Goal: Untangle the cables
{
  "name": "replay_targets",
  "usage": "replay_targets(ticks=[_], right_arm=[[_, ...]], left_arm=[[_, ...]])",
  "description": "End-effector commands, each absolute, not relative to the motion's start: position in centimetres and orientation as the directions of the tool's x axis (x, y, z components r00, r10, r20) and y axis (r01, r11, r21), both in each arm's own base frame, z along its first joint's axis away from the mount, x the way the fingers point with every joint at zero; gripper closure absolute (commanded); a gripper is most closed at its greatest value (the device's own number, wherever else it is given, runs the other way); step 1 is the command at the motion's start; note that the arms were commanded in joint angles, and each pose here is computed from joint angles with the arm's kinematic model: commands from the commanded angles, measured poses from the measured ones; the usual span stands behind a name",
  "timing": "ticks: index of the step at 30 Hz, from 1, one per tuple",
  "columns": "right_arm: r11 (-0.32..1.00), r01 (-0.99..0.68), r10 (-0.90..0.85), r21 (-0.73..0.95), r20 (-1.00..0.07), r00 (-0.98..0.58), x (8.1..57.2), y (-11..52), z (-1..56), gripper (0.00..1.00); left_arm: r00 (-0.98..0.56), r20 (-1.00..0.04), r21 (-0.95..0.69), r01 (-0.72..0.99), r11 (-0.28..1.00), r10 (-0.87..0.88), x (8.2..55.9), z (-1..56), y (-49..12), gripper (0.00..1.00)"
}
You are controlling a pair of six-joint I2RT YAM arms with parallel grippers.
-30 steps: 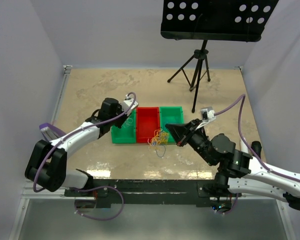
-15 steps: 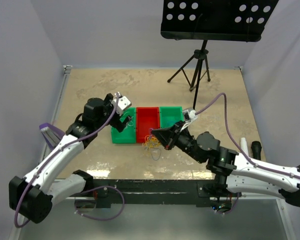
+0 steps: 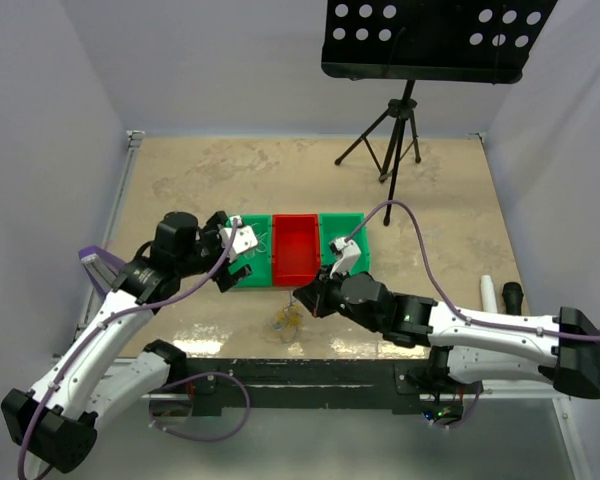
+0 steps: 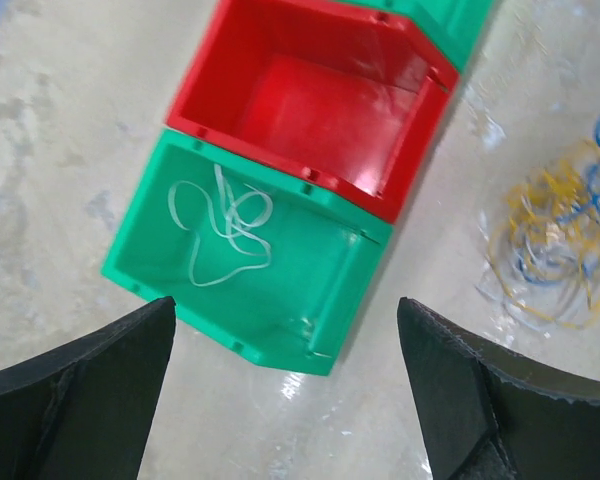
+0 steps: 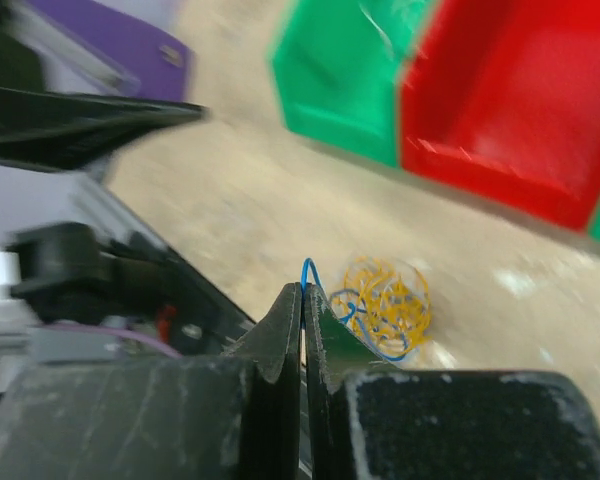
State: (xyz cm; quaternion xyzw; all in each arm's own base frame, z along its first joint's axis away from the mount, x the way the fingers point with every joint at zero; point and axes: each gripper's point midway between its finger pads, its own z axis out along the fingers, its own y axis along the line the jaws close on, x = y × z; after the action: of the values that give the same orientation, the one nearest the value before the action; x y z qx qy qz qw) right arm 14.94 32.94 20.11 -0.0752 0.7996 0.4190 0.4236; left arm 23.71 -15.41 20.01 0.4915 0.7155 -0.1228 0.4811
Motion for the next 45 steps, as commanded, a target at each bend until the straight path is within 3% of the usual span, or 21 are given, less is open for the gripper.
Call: replay_targets(ticks=[1, 5, 8, 15, 22, 31, 39, 45], right_arm=[[0.800, -0.278, 0.177, 0.531, -0.652, -0.737, 14.3, 29.5, 12.3, 1.00], [0.855, -0.186, 0.175, 0.484, -0.607, -0.775, 13.1, 27.6, 9.4, 1.00], [0.873, -0.124, 0.206, 0.472, -0.588, -0.782, 13.1, 26.5, 8.6, 1.00], [0.903, -0.027, 0.248, 0.429, -0.570, -0.783, 13.3, 25.4, 7.9, 1.00], [0.901, 0.007, 0.282, 0.435, -0.571, -0.771, 13.7, 25.1, 8.4, 1.00], [0.908, 0.038, 0.289, 0.417, -0.560, -0.776, 13.4, 24.3, 7.5, 1.00], [0.904, 0.050, 0.309, 0.425, -0.568, -0.763, 13.8, 24.3, 8.0, 1.00], [0.893, 0.059, 0.335, 0.446, -0.572, -0.748, 14.1, 24.3, 8.8, 1.00]], left_arm=[[-0.031, -0.785, 0.228, 0.914, 0.335, 0.619, 21.3, 17.2, -16.5, 0.06], [-0.045, -0.767, 0.146, 0.959, 0.242, 0.640, 20.1, 14.9, -17.5, 0.10], [-0.026, -0.741, 0.115, 0.980, 0.165, 0.671, 19.2, 13.1, -18.1, 0.01], [0.110, -0.685, 0.115, 0.992, -0.042, 0.721, 16.6, 10.5, -20.6, 0.00], [0.092, -0.663, 0.070, 0.996, -0.060, 0.743, 17.1, 8.2, -22.5, 0.00], [0.238, -0.624, 0.120, 0.970, -0.210, 0.744, 16.2, 5.7, -21.9, 0.03], [0.316, -0.588, 0.106, 0.943, -0.317, 0.744, 15.1, 4.4, -22.3, 0.13], [0.326, -0.594, 0.086, 0.935, -0.344, 0.736, 14.4, 4.0, -23.1, 0.38]])
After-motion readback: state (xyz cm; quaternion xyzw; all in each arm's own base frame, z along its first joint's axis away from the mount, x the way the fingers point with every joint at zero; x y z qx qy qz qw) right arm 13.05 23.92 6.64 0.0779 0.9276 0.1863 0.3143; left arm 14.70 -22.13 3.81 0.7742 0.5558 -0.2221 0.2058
